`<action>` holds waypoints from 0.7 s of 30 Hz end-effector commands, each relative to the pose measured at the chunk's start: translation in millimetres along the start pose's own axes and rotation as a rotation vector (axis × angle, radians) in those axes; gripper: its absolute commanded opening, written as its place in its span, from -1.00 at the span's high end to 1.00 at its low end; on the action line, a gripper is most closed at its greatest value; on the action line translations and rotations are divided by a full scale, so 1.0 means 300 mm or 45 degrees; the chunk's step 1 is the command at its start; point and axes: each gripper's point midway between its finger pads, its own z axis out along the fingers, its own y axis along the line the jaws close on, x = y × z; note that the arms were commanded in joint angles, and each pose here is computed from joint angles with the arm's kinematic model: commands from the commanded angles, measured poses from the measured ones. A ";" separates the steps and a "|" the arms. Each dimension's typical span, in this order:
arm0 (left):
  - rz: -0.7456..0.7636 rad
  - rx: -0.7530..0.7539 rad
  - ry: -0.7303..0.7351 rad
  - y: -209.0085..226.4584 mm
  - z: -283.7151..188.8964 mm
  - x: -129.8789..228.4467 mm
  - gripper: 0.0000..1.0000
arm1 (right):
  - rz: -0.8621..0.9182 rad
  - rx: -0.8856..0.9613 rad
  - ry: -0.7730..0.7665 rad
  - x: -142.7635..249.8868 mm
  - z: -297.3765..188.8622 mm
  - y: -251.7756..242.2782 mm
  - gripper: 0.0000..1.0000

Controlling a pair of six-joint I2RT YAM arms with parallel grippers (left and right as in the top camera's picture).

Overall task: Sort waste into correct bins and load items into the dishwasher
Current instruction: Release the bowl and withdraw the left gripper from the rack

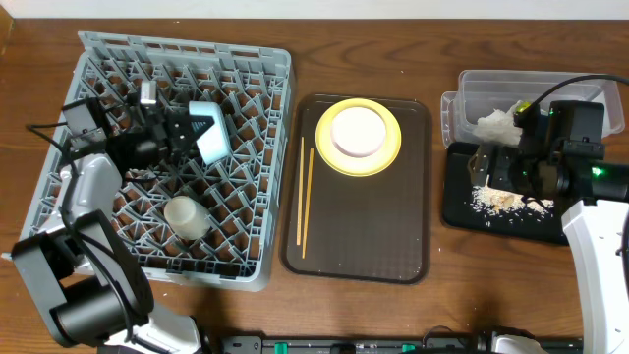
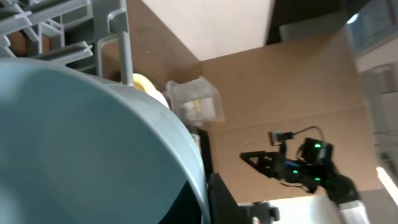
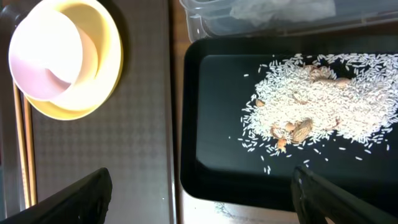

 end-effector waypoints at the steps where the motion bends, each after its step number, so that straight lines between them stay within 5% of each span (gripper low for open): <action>1: -0.043 0.008 -0.037 0.046 -0.039 -0.028 0.87 | 0.018 0.005 -0.018 -0.011 -0.019 -0.005 -0.80; 2: -0.044 0.004 -0.050 0.050 -0.051 -0.034 0.86 | 0.018 0.006 -0.015 -0.009 -0.019 -0.005 -0.80; 4: -0.046 -0.005 -0.086 0.056 -0.084 -0.049 0.49 | 0.019 0.006 -0.010 -0.007 -0.019 -0.006 -0.80; 7: -0.053 -0.026 -0.142 0.071 -0.137 -0.070 0.33 | 0.019 0.006 -0.010 -0.007 -0.019 -0.006 -0.80; 21: -0.120 -0.250 -0.292 0.176 -0.257 -0.110 -0.04 | 0.019 0.006 -0.011 -0.007 -0.019 -0.005 -0.79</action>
